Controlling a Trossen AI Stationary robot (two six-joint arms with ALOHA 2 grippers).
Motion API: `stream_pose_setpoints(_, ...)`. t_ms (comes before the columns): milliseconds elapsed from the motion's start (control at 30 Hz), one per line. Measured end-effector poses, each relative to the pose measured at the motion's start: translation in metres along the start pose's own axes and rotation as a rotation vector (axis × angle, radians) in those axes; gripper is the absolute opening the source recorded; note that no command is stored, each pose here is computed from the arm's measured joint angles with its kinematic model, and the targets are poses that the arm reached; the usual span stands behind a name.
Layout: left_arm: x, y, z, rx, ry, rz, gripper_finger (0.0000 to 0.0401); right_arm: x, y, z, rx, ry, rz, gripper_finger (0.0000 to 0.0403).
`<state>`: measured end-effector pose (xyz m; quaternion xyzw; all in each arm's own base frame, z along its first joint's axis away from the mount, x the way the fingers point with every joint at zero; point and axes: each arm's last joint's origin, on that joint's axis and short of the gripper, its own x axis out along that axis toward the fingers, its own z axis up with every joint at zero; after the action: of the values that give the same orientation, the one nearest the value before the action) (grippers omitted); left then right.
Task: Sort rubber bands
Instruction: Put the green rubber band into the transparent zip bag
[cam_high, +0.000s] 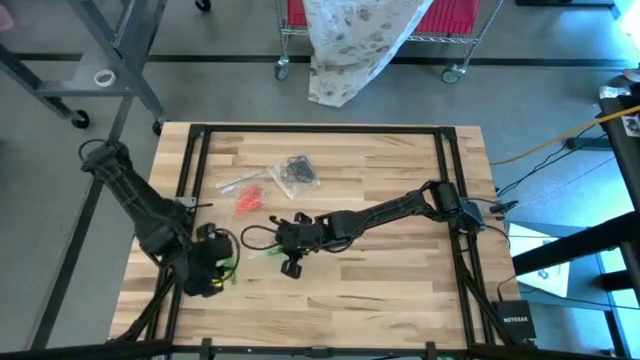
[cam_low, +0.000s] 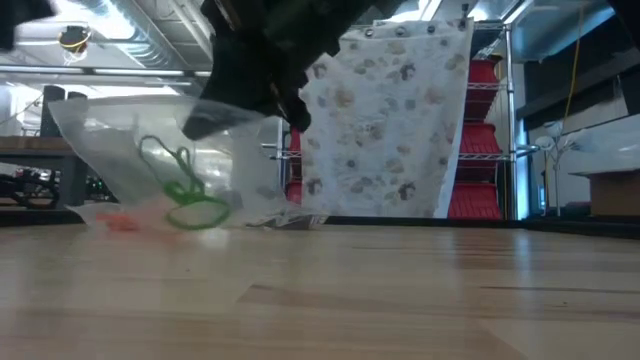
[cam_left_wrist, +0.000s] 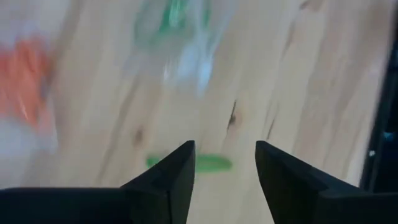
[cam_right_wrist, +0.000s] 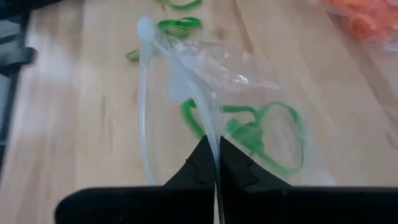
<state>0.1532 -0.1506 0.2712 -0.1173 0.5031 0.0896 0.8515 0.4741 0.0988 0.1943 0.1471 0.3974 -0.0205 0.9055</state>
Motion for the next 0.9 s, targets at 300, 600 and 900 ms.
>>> stream_pose_setpoints(300,0.05,0.028,-0.058,-0.351,0.209,0.174,0.0144,0.0,0.002,0.001,-0.025,-0.035,-0.034,0.0)
stream_pose_setpoints(600,0.088,0.047,-0.088,-0.456,0.302,0.16,0.0127,0.0,0.002,0.001,-0.049,-0.043,-0.057,0.0)
stream_pose_setpoints(900,0.097,0.055,-0.097,-0.413,0.303,0.156,0.0092,0.0,0.001,0.001,-0.056,-0.046,-0.065,0.0)
